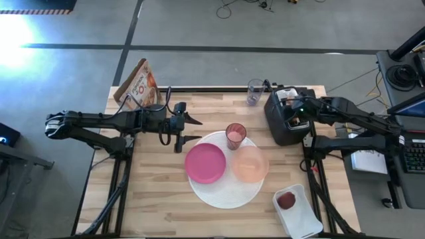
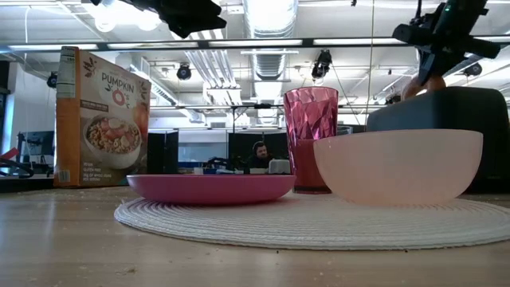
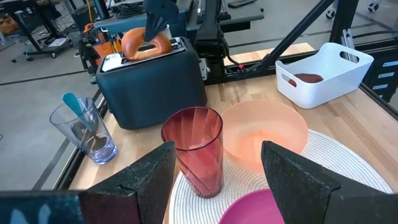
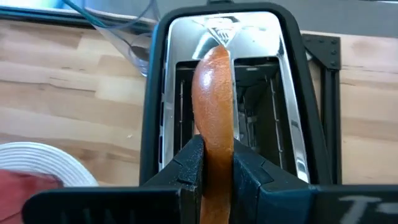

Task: Arrange a breakfast setting
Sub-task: Put the toasted bread on the pink plate

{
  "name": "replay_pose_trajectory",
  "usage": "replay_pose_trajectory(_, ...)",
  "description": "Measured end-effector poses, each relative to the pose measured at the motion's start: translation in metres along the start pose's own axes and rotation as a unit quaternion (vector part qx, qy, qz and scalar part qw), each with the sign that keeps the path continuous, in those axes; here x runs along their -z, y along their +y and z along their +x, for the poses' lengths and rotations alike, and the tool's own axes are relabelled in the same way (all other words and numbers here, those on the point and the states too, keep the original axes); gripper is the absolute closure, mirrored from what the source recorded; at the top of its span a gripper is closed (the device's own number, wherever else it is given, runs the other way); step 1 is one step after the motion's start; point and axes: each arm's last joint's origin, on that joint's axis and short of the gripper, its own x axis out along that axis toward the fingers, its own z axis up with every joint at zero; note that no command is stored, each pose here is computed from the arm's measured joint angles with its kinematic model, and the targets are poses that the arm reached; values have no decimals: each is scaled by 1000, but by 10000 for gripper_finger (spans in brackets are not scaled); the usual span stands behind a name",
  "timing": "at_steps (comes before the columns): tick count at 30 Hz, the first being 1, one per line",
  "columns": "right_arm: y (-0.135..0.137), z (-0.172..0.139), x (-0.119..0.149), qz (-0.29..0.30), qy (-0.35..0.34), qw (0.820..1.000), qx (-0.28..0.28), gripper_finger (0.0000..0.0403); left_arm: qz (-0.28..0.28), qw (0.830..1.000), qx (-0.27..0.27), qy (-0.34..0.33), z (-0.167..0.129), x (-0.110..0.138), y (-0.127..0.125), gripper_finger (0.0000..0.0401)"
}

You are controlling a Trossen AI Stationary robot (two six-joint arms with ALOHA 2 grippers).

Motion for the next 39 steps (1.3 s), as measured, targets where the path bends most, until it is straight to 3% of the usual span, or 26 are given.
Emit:
replay_pose_trajectory(5,2,-7,-6,-18,-15,999,-25,343,-8,1000,0,0,0,0,0,179)
replay_pose_trajectory(12,4,-19,-13,-23,-16,998,-59,288,-10,1000,0,0,0,0,0,179)
replay_pose_trajectory(18,0,-15,-11,-35,-20,999,5,260,-10,1000,1,0,0,0,0,179)
replay_pose_trajectory(21,2,-12,-11,-41,-14,999,15,260,-10,1000,1,0,0,0,0,179)
replay_pose_trajectory(26,10,-9,-11,-50,24,998,-32,268,-13,1000,2,0,0,0,0,179)
replay_pose_trajectory(31,6,-5,-8,-56,27,998,28,279,-14,1000,2,0,0,0,0,179)
replay_pose_trajectory(39,8,-6,-10,-59,27,998,28,307,-21,1000,2,0,0,0,0,179)
